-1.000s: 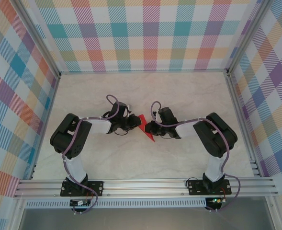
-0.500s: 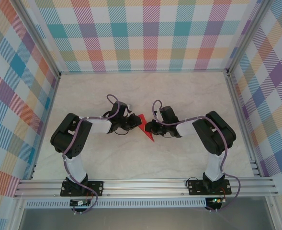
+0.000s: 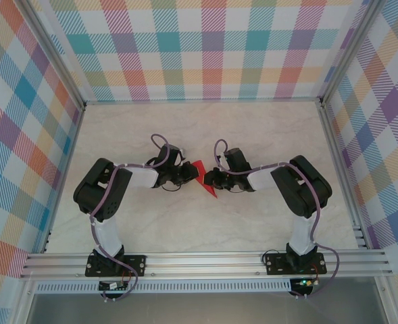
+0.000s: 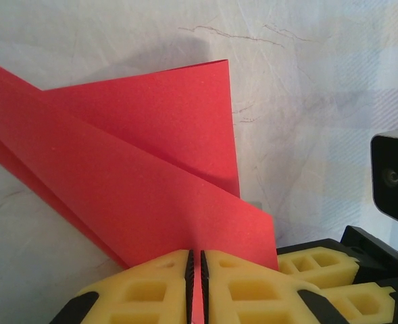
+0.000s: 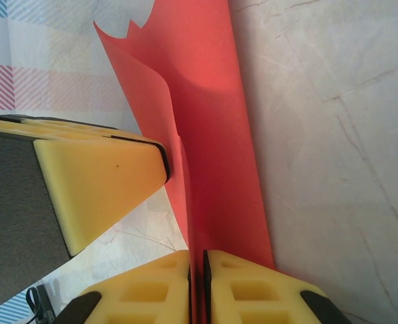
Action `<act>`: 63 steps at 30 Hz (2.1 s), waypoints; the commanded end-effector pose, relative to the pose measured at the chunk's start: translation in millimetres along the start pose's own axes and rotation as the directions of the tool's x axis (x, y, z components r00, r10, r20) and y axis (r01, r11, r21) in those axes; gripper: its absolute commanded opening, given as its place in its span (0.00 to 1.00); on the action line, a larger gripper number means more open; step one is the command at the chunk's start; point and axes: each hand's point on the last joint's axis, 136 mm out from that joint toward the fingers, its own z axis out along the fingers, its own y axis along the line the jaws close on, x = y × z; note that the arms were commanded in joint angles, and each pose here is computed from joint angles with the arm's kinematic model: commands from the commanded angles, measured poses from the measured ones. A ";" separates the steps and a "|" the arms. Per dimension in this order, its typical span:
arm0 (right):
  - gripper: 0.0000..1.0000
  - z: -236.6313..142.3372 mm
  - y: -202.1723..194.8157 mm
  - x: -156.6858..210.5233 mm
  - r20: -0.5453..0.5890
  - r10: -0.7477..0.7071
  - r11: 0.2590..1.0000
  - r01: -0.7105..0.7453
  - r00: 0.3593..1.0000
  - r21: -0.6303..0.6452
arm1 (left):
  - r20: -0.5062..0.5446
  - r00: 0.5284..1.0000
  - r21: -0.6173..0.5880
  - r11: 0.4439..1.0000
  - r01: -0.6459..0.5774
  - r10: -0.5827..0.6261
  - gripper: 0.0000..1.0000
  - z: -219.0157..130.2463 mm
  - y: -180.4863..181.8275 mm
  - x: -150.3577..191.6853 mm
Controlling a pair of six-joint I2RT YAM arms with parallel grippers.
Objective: Fold a paper plane with a square sheet of paper (pick it up from the middle)
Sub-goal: Fold the wing for the fifth time at the center of the table.
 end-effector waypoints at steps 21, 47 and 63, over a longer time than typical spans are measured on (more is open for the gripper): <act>0.25 -7.6 0.2 3.4 -0.059 0.043 0.998 -0.040 0.997 0.047 | -0.040 0.999 -0.105 0.994 -0.012 0.008 0.13 13.1 27.1 9.9; 0.28 -25.4 7.9 12.8 -0.090 0.006 0.996 0.002 0.996 0.089 | -0.047 0.999 -0.074 0.997 0.004 -0.007 0.14 13.8 24.8 13.9; 0.10 -22.3 -22.1 22.2 -0.086 0.062 0.989 -0.050 0.994 0.136 | -0.042 0.999 -0.065 0.998 -0.002 -0.001 0.15 14.1 18.1 8.1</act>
